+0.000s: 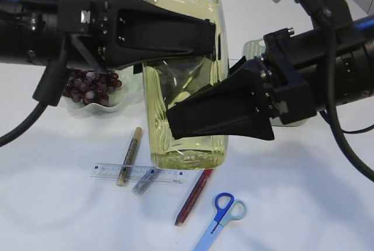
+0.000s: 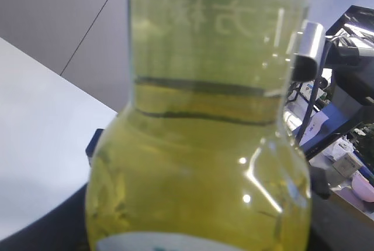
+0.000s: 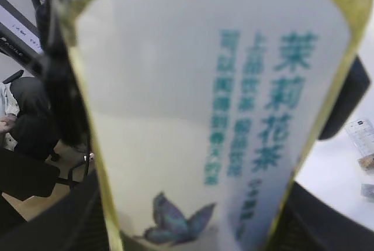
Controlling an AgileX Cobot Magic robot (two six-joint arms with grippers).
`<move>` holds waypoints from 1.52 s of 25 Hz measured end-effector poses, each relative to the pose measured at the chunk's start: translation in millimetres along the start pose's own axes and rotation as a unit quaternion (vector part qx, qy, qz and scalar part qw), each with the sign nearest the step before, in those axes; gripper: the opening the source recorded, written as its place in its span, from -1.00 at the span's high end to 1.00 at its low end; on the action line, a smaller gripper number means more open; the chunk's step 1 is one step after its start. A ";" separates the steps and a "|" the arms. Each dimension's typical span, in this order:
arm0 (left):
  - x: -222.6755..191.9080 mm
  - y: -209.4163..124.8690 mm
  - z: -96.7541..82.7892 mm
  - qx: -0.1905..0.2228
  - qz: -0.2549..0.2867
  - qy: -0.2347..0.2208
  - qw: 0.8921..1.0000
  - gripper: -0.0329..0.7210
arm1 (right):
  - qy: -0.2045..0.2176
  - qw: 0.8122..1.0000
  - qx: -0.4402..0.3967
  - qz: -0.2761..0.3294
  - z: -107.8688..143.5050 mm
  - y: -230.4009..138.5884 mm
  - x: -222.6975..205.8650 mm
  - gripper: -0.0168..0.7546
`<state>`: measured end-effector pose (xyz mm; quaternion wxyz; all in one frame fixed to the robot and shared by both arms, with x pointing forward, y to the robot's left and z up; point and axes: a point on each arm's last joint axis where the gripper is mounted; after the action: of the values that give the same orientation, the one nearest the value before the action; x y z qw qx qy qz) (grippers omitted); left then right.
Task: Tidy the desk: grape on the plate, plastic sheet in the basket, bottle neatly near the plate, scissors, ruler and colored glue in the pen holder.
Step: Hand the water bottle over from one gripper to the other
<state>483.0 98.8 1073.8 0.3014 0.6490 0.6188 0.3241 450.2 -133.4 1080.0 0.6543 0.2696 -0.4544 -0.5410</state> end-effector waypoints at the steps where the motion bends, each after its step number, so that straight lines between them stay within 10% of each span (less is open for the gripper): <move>1: 0.0 0.0 0.0 0.000 0.000 0.000 1.000 -0.31 | 0.000 1.000 0.000 0.001 0.0 -0.1 0.0 -0.26; 22: -0.9 0.5 0.1 0.000 0.000 0.000 1.000 -0.26 | -0.001 1.000 -0.003 0.006 -0.2 -1.1 0.0 -0.66; 38: -2.0 2.4 -0.2 0.005 0.006 0.000 1.000 -0.26 | -0.002 1.000 -0.006 0.006 -0.3 -1.1 0.0 -0.56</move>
<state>484.3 96.7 1075.7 0.2967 0.6539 0.6166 0.3229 450.0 -133.8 1078.9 0.6580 0.2623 -0.4542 -0.5402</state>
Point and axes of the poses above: a point on each arm's last joint axis where the gripper is mounted, x pointing back along that axis away from the gripper, z along the wrist's bending axis when the last joint is at zero, y = z × x, and after that the axes turned 1 degree about -x, right-handed
